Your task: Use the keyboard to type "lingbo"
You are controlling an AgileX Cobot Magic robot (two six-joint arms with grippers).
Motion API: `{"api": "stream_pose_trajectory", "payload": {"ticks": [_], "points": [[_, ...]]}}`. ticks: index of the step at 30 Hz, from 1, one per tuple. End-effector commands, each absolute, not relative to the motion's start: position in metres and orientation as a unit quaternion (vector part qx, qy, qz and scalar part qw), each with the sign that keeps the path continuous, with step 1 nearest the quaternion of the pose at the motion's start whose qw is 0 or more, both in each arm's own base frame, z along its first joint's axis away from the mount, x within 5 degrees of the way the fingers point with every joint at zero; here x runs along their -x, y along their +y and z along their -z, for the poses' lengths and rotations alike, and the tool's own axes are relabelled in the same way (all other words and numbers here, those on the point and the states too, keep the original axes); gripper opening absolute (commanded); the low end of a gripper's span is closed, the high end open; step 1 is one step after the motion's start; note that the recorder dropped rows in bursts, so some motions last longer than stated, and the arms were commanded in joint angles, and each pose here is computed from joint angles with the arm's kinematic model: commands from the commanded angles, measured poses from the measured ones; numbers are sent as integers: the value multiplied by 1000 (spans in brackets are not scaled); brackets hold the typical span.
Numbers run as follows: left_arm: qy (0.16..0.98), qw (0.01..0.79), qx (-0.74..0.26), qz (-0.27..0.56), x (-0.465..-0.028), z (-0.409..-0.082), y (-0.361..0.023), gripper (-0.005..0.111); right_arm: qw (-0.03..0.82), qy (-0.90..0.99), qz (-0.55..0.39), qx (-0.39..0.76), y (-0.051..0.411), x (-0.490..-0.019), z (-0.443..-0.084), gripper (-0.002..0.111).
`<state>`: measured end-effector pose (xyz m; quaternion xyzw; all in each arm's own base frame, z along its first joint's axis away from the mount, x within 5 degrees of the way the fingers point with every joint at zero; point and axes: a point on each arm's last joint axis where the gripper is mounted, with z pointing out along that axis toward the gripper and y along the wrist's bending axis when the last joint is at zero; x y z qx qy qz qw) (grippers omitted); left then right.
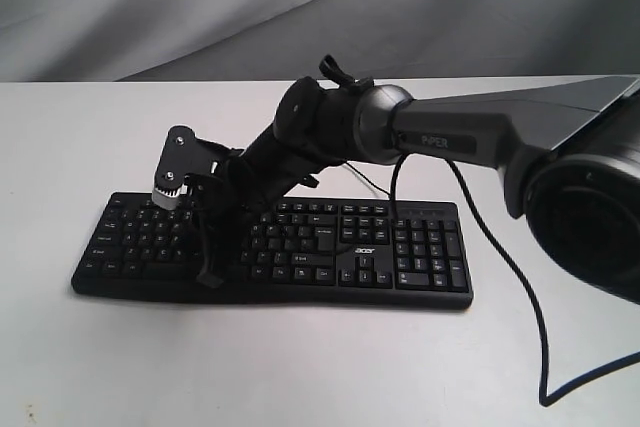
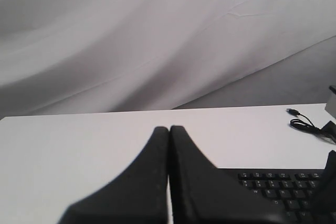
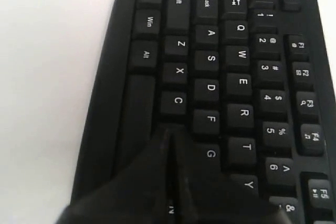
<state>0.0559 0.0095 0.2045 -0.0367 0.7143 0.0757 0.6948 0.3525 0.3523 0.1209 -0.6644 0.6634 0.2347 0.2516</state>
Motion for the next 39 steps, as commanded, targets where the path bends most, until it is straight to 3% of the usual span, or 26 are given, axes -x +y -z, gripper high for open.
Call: {"api": "stream_pose_trajectory", "payload": {"ticks": [1,16,24,31,39], "points": [[711,699,34,-73,-56,-204,9,0,250,664,-236,664,353,-352,-115,0],[711,699,34,-73,-56,-204,9,0,243,669,-234,662,353,-353,-103,0],[711,699,34,-73,-56,-204,9,0,272,673,-213,654,330,-366,-149,0],[711,699,34,-73,-56,-204,9,0,263,712,-209,617,289,-367,-129,0],[711,699,34,-73,-56,-204,9,0,279,712,-197,613,286,-372,-128,0]]}}
